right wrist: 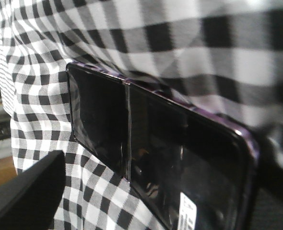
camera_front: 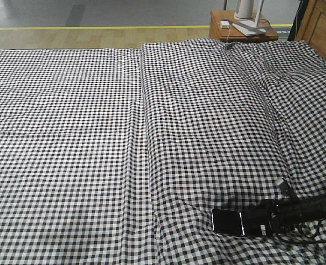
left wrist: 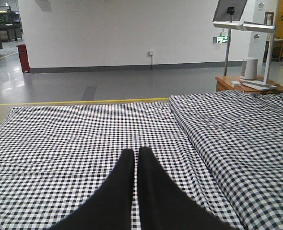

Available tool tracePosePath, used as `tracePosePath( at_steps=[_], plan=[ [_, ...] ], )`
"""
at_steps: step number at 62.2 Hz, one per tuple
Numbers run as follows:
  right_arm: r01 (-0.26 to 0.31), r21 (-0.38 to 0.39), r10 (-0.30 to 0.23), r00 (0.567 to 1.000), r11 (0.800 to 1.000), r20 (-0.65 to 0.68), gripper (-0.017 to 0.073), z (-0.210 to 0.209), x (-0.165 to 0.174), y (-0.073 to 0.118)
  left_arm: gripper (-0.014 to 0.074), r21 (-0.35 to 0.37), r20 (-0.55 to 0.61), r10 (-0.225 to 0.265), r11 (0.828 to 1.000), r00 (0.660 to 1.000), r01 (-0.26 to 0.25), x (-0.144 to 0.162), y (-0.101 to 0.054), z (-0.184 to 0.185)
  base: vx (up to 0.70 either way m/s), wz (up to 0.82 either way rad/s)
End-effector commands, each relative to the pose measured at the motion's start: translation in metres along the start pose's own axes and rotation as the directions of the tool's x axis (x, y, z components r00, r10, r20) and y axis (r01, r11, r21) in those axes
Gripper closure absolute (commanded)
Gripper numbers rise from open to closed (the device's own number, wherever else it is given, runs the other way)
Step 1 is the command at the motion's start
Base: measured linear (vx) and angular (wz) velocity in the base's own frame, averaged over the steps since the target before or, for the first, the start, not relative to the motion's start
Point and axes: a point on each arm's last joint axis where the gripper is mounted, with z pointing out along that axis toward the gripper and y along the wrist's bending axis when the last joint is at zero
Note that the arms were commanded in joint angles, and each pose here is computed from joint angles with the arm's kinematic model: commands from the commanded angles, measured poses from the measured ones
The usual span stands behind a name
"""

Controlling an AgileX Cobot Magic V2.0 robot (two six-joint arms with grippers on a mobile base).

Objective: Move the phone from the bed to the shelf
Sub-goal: 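Close the right gripper on the phone's edge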

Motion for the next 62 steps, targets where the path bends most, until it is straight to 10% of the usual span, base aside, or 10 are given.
tracePosePath(
  at_steps=[1,19,36,62],
  plan=[
    [0.055,-0.127,-0.059,0.998,0.99,-0.027,-0.0034,-0.005,-0.01,0.03,0.0592,0.002,0.102,-0.019,1.0,0.995,0.019,-0.015,0.0,-0.002,0.0,0.0],
    [0.034,-0.102,-0.038,0.999,0.994,-0.037,0.0132,-0.017,-0.009,0.028,0.0592,0.002,0.102,-0.019,1.0,0.995,0.019,-0.015,0.0,-0.002,0.0,0.0],
    [0.091,-0.062,-0.092,0.996,0.994,-0.013,0.0578,-0.043,-0.02,0.043,0.0592,0.002,0.102,-0.019,1.0,0.995,0.019,-0.015,0.0,-0.002,0.0,0.0],
    [0.13,-0.031,-0.13,0.991,0.991,0.015,0.0563,-0.064,-0.032,0.065,0.0592,0.002,0.102,-0.019,1.0,0.995,0.019,-0.015,0.0,-0.002,0.0,0.0]
  ],
)
